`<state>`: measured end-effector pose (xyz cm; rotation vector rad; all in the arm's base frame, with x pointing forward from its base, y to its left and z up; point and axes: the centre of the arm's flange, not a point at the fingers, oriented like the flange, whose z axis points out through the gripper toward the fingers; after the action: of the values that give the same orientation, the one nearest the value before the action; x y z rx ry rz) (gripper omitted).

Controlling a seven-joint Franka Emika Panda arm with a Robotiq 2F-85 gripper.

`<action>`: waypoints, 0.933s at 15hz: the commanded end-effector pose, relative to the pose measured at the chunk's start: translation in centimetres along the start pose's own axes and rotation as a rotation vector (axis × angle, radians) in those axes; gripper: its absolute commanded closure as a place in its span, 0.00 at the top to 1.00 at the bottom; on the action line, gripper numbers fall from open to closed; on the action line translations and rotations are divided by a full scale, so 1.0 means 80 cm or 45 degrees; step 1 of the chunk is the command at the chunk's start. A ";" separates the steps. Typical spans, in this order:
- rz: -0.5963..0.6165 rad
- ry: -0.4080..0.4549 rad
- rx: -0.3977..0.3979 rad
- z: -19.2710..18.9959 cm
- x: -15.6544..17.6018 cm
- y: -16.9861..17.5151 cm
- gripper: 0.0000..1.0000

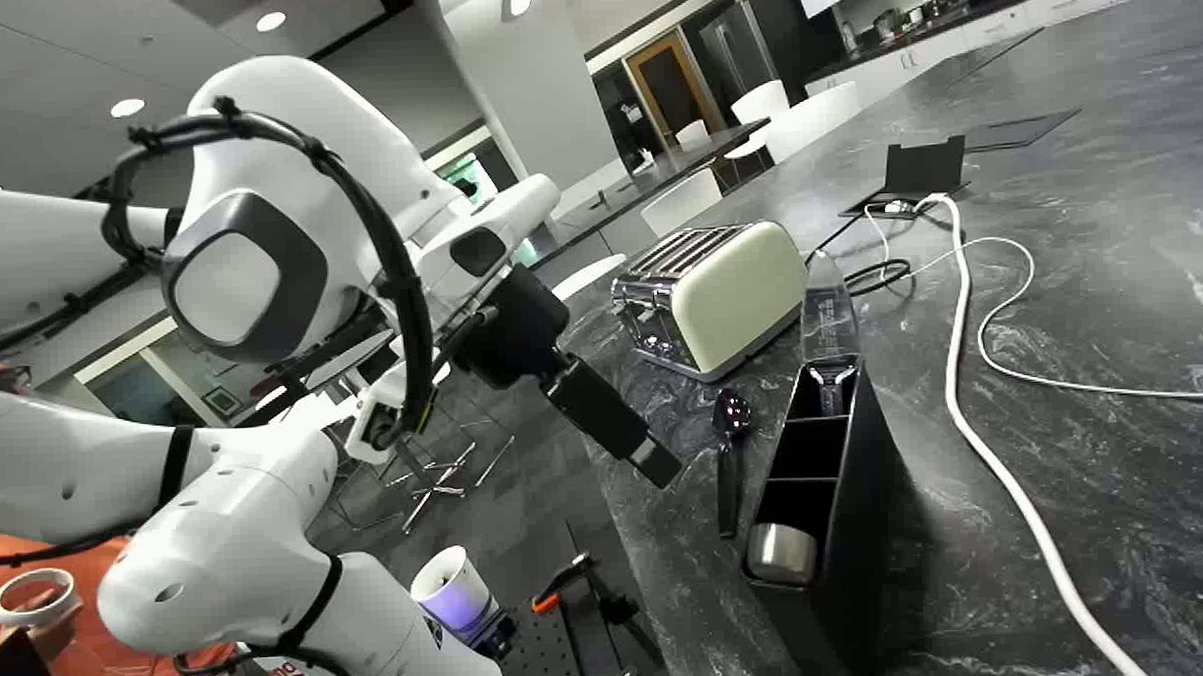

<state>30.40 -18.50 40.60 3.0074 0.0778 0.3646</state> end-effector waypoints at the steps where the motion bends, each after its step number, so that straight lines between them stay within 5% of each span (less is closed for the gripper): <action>1: 0.000 -0.001 0.000 0.000 0.000 0.000 1.00; 10: 0.000 -0.003 0.001 0.001 0.000 0.000 1.00; 14: -0.271 0.019 -0.110 -0.013 0.017 -0.060 1.00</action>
<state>31.28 -17.17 41.25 2.9606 0.1838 0.3514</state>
